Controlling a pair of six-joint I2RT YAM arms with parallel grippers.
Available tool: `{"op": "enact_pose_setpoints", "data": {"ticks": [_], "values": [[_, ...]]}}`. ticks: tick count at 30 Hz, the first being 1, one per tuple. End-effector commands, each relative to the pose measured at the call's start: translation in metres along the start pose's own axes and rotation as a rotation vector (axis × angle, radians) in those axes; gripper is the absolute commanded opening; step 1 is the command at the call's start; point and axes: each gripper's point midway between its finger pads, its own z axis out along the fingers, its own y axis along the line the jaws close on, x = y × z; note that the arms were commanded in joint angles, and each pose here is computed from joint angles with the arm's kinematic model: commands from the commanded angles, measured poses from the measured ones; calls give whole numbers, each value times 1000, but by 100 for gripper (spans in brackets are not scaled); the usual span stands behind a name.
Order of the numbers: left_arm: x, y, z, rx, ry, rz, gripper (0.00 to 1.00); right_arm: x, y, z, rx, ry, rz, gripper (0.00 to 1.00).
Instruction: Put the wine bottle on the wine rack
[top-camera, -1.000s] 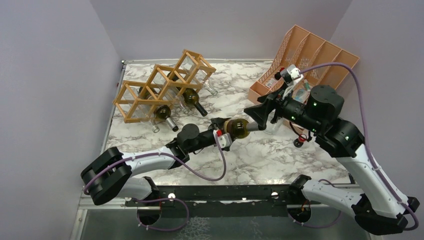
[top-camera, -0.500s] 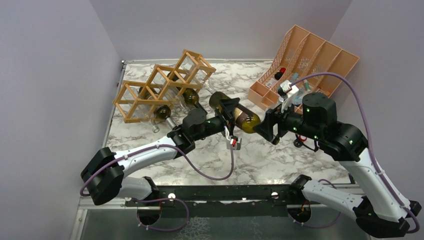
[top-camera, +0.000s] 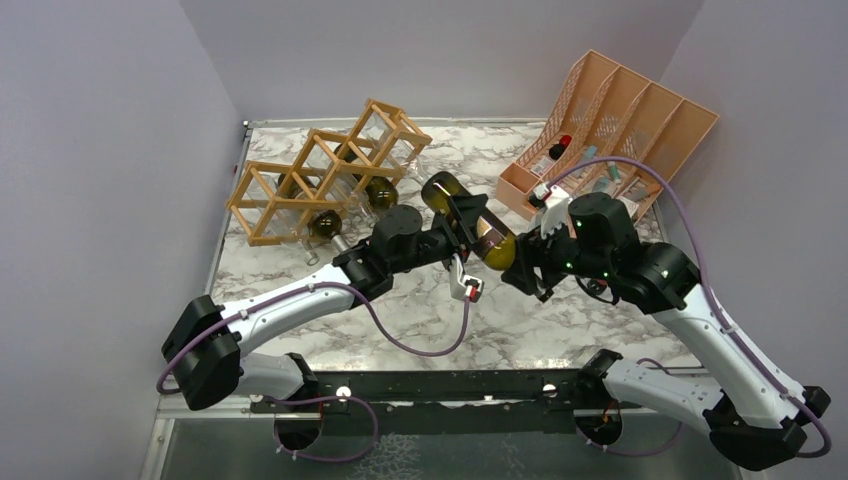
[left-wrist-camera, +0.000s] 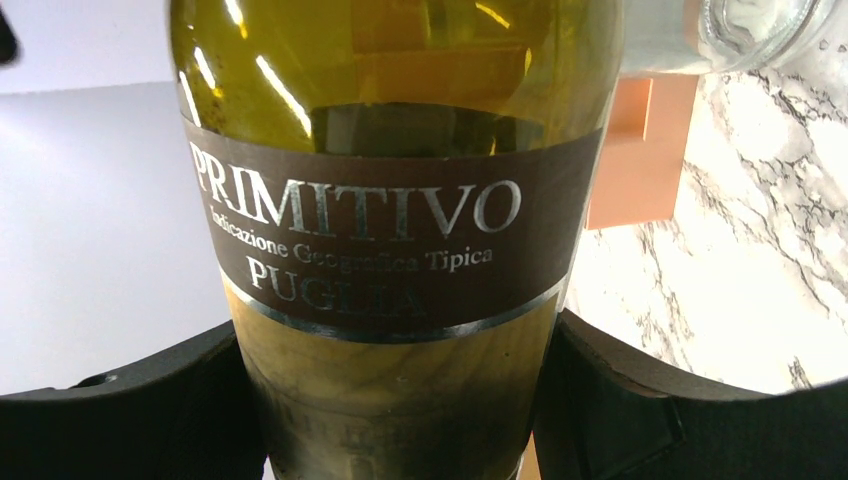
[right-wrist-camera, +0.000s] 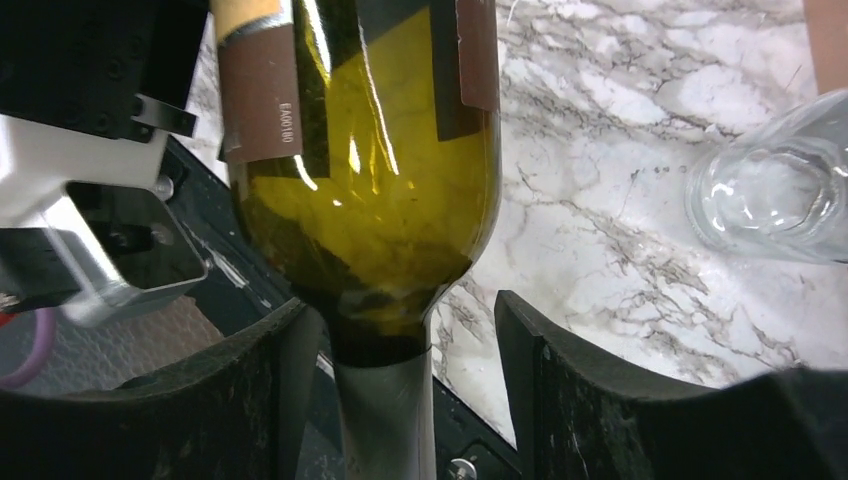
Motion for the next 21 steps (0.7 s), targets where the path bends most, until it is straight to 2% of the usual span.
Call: {"op": "enact_pose_setpoints", "data": {"ticks": [1,7,9,11,15,16,18,19,20,21], "values": [[-4,51,-4,-102,-19,102,0,6,6,14,-41,26,17,65],[-3,52,-4,-95,-14,100,0,12,5,27,-48,47,21,62],[-2,51,-3,-89,-13,96,0,14,5,30,-53,54,22,58],[-1,52,-2,-87,-10,91,0,16,5,32,-56,59,24,46],[-1,53,-3,-88,-7,50,0,14,2,35,-41,56,24,9],[-1,54,-4,-93,-6,43,0,13,1,35,-36,52,25,3],[-1,54,-5,-102,-4,35,0,9,0,35,-25,35,24,1],[0,54,-6,-113,-2,31,7,6,-1,35,-19,25,23,1],[-1,55,-8,-125,-3,28,18,4,-2,34,-11,15,23,1],[-1,53,-8,-128,-3,25,33,1,-3,34,-3,2,23,1]]}}
